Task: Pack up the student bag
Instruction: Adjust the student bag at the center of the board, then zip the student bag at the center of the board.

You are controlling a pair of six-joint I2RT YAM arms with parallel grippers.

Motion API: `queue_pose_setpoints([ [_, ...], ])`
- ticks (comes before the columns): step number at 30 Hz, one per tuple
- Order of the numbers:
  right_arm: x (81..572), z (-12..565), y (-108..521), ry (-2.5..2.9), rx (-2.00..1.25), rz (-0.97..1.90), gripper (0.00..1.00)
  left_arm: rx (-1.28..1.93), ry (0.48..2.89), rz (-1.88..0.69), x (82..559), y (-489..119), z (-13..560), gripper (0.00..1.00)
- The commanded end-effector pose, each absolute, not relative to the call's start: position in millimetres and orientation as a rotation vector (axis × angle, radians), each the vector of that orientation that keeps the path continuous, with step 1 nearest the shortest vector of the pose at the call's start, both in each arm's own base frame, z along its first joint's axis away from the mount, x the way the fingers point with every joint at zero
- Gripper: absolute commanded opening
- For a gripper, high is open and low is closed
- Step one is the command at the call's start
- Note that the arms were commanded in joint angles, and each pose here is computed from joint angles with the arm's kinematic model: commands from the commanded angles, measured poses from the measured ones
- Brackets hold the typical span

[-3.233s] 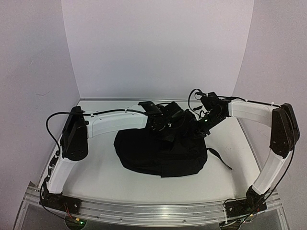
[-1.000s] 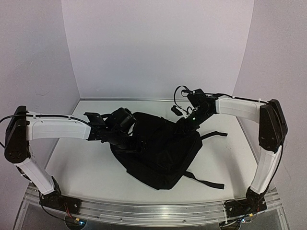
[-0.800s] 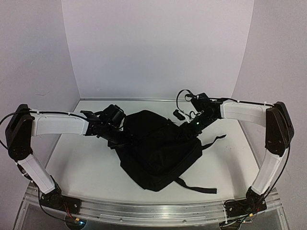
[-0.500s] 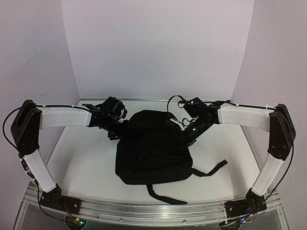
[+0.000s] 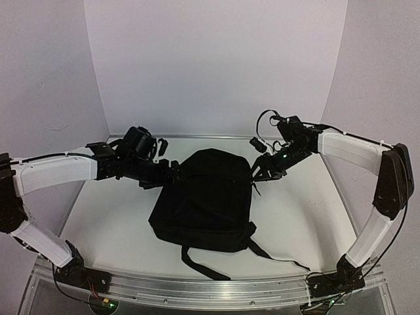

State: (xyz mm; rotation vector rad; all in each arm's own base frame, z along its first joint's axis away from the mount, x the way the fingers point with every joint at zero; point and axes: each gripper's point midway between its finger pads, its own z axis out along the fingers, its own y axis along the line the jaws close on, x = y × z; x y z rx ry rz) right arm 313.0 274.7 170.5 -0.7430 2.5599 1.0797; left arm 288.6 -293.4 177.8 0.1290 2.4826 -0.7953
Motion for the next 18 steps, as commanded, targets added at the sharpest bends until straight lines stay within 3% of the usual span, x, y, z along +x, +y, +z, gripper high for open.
queue_pose_setpoints([
  [1, 313.0, 143.6, 273.1, 2.648, -0.701, 1.05, 0.51, 0.333, 2.414, -0.843, 262.6, -335.1, 206.6, 0.8],
  [11, 317.7, 118.6, 287.7, 2.7, -0.596, 1.206, 0.52, 0.654, 2.39, -0.675, 247.1, -411.5, 222.3, 0.54],
  [18, 315.9, 110.7, 296.8, 2.717, -0.538, 1.325, 0.49, 0.809, 2.375, -0.428, 244.6, -449.0, 211.6, 0.48],
])
